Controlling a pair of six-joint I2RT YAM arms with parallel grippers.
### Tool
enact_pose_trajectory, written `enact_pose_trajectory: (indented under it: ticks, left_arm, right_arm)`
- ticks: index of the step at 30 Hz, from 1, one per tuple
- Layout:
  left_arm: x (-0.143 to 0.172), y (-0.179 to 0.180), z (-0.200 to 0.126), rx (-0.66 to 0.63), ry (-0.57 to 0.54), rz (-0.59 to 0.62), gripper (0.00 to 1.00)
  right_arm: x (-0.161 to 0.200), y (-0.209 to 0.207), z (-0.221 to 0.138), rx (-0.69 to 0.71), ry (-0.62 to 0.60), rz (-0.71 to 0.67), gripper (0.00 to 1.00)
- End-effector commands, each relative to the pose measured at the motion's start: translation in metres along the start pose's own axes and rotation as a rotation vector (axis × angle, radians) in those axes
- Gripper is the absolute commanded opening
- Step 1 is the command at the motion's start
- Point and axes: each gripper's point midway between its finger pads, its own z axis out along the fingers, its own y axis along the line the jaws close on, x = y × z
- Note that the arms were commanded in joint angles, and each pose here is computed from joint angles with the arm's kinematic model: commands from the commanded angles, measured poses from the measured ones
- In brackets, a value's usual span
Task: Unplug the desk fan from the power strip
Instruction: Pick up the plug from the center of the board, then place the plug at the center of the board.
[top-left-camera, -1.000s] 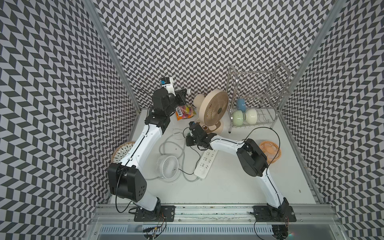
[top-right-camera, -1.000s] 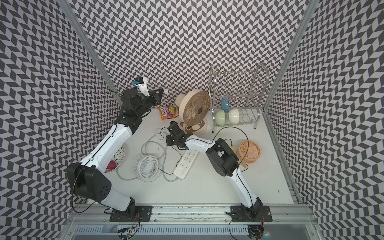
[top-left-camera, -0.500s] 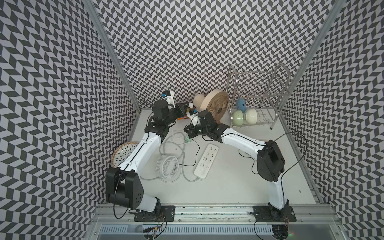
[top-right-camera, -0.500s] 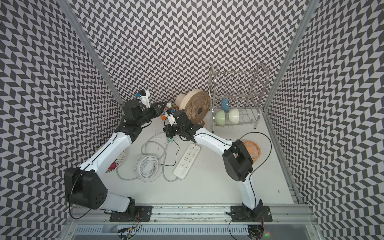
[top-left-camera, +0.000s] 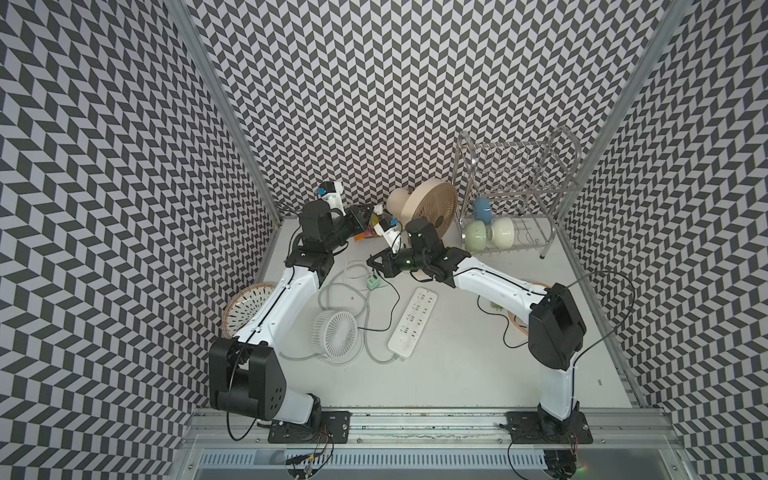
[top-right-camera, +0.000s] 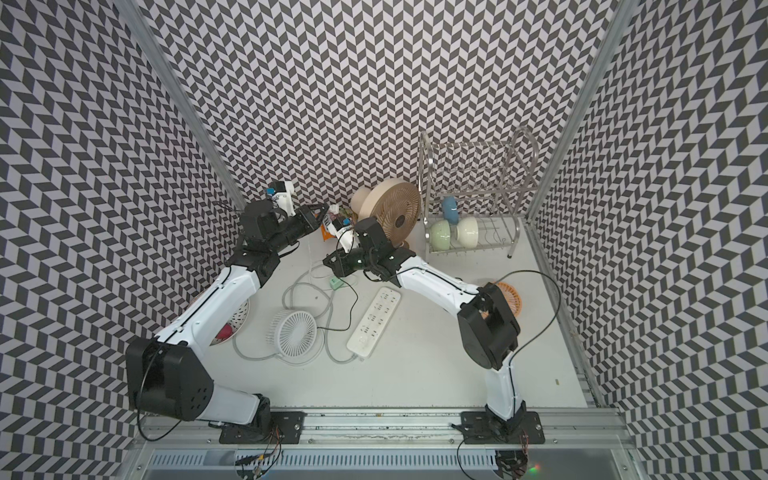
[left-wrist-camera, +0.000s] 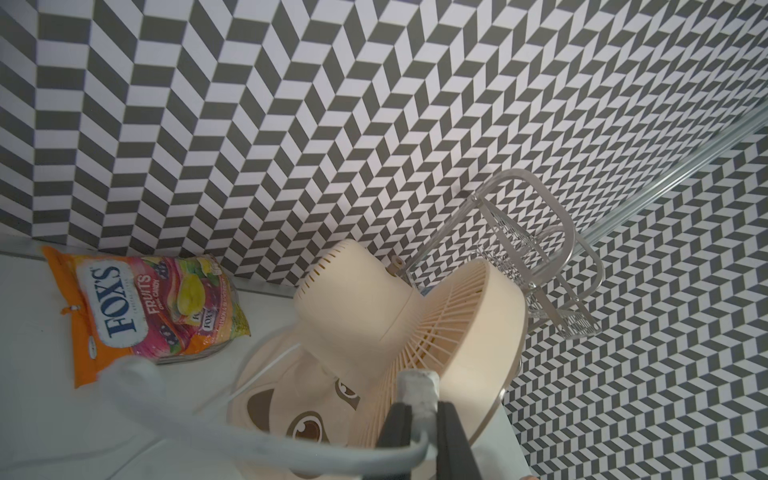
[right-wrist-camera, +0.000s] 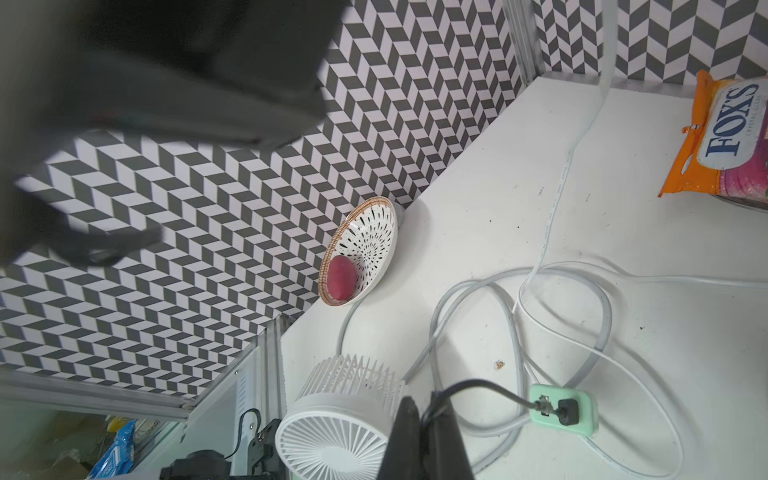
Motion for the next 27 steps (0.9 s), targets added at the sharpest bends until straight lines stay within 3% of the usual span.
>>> enact_pose_trajectory:
  ticks: [1, 8, 18, 19, 23, 27]
  left_arm:
    - [-0.031, -0.007, 0.002, 0.022, -0.064, 0.042, 0.06]
    - [-0.036, 0.005, 0.01, 0.015, -0.054, 0.045, 0.07]
    - [-0.024, 0.018, 0.018, -0.004, -0.015, 0.044, 0.07]
    - [-0.023, 0.021, 0.019, -0.01, -0.012, 0.043, 0.07]
    - [-0.016, 0.038, 0.026, -0.05, 0.002, 0.032, 0.06]
    - [-0.006, 0.059, 0.038, -0.098, 0.029, 0.028, 0.07]
  right_arm:
    - [-0.024, 0.048, -0.024, -0.092, -0.09, -0.101, 0.0]
    - [0.018, 0.081, -0.036, -0.12, -0.03, -0.123, 0.0]
    - [0.107, 0.105, -0.001, -0.174, 0.127, -0.109, 0.02]
    - [0.113, 0.103, 0.004, -0.176, 0.142, -0.104, 0.06]
    - [0.123, 0.073, 0.023, -0.086, 0.188, -0.066, 0.5]
    - [0.106, 0.026, 0.013, 0.168, 0.163, -0.061, 0.85]
